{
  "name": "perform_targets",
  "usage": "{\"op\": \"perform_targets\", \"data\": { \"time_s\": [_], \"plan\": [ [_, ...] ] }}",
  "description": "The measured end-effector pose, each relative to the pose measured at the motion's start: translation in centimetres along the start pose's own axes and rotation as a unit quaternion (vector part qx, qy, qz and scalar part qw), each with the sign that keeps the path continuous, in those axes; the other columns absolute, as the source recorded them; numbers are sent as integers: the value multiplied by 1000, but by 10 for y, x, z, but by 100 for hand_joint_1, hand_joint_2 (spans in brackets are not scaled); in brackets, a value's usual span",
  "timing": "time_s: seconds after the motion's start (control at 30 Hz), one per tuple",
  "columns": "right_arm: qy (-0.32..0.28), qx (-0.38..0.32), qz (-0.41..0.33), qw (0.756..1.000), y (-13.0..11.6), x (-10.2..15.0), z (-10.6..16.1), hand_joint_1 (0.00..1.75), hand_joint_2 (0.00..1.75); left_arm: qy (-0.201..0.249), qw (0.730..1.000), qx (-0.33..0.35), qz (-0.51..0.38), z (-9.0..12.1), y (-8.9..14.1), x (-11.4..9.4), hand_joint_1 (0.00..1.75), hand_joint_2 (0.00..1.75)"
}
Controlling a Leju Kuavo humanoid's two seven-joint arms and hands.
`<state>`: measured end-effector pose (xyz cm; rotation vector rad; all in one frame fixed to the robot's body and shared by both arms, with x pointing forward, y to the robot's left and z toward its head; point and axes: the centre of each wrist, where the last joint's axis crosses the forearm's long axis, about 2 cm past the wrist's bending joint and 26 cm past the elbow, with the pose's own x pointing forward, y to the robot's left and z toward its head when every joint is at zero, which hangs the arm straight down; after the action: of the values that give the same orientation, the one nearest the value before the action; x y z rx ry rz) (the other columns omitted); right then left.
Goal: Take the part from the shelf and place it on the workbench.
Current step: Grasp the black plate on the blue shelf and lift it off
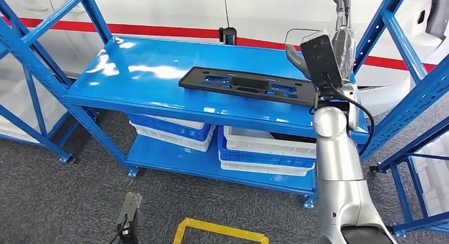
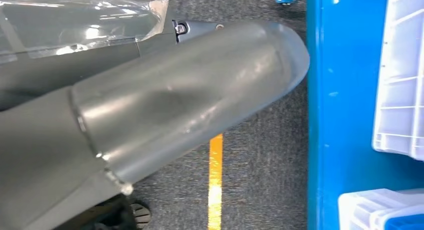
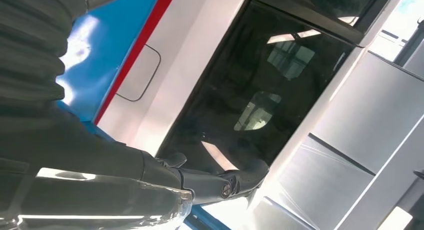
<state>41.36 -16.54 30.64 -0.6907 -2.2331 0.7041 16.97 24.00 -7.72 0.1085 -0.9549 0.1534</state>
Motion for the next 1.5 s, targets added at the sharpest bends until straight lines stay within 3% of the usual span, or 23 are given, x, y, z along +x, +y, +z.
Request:
{"op": "perform_targets", "data": {
  "time_s": [1.17,1.5],
  "plan": [
    [10,0,10,1000,3,-7,14,0,175,-3,998,-59,-4,-4,-6,7,0,0],
    [17,-5,19,1000,-2,-13,21,0,175,8,996,-83,-40,-2,-8,5,0,0]
  ]
}}
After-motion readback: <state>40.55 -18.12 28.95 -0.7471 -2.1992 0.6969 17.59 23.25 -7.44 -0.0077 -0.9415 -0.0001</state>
